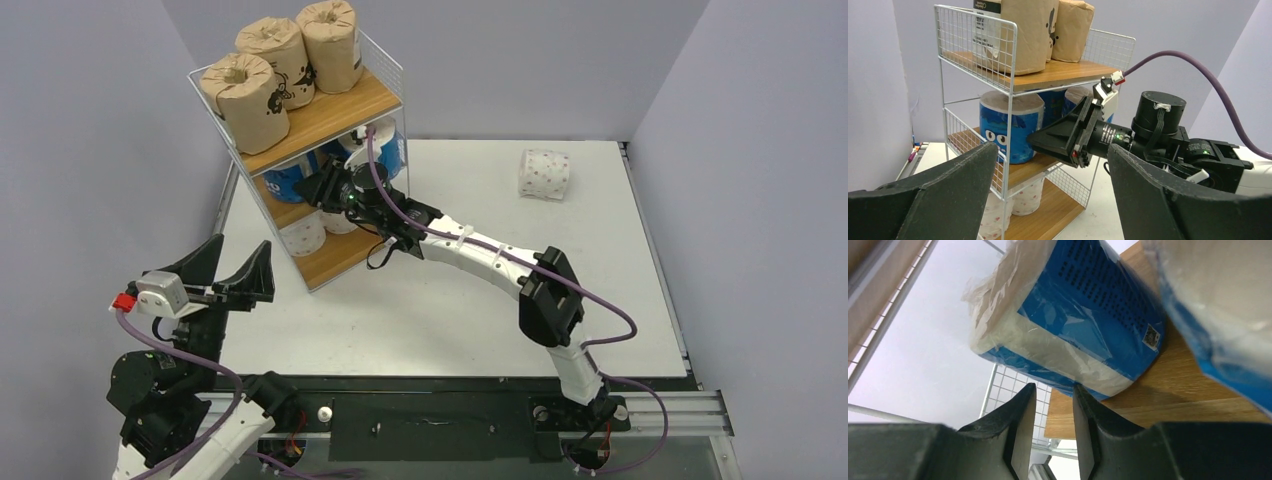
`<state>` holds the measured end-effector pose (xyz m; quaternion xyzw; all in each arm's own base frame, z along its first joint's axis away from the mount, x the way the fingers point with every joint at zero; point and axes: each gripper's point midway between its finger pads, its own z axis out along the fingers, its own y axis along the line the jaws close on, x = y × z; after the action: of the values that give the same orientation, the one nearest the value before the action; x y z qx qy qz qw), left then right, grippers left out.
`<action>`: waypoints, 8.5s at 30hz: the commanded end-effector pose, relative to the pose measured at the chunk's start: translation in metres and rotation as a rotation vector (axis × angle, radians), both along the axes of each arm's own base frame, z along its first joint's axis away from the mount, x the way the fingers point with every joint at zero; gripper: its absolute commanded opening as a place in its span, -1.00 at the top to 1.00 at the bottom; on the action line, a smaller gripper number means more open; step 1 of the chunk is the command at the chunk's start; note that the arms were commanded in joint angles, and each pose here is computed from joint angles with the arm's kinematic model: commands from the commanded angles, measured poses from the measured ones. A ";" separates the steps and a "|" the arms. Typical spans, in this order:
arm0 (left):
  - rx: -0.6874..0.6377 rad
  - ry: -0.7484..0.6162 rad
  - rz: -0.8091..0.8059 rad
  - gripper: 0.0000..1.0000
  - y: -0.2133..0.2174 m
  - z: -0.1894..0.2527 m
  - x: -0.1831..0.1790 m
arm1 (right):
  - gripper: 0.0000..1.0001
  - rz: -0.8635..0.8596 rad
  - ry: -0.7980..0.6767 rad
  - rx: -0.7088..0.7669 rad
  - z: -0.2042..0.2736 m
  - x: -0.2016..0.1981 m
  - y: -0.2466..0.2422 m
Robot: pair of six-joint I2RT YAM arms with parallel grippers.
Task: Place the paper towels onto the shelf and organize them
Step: Place the paper towel on the shelf, then adjust the paper towel on the shelf, then adjust the paper towel at the center of the board, then pick up the paper towel from the center of the board.
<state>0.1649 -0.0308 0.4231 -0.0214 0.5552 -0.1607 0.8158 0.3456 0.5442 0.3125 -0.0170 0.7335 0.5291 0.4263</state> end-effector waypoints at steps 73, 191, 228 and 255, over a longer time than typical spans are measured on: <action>-0.051 0.041 -0.036 -0.67 -0.013 -0.025 0.011 | -0.23 -0.271 -0.193 0.028 0.074 0.019 -0.180; 0.142 0.571 -0.636 -0.93 -0.272 -0.207 0.031 | -0.50 -1.196 0.207 -0.178 -0.130 0.178 -0.606; 0.071 0.556 -0.714 -0.94 -0.268 -0.221 0.015 | -0.35 -0.938 0.242 -0.150 -0.170 0.201 -0.522; 0.036 0.557 -0.712 -0.94 -0.262 -0.222 0.010 | -0.55 -0.924 0.226 -0.169 -0.172 0.202 -0.553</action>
<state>0.1748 -0.2872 0.1855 0.1494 0.7454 -0.3920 0.5180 0.5234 -0.0165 0.1114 0.3642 0.7659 0.1866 0.4960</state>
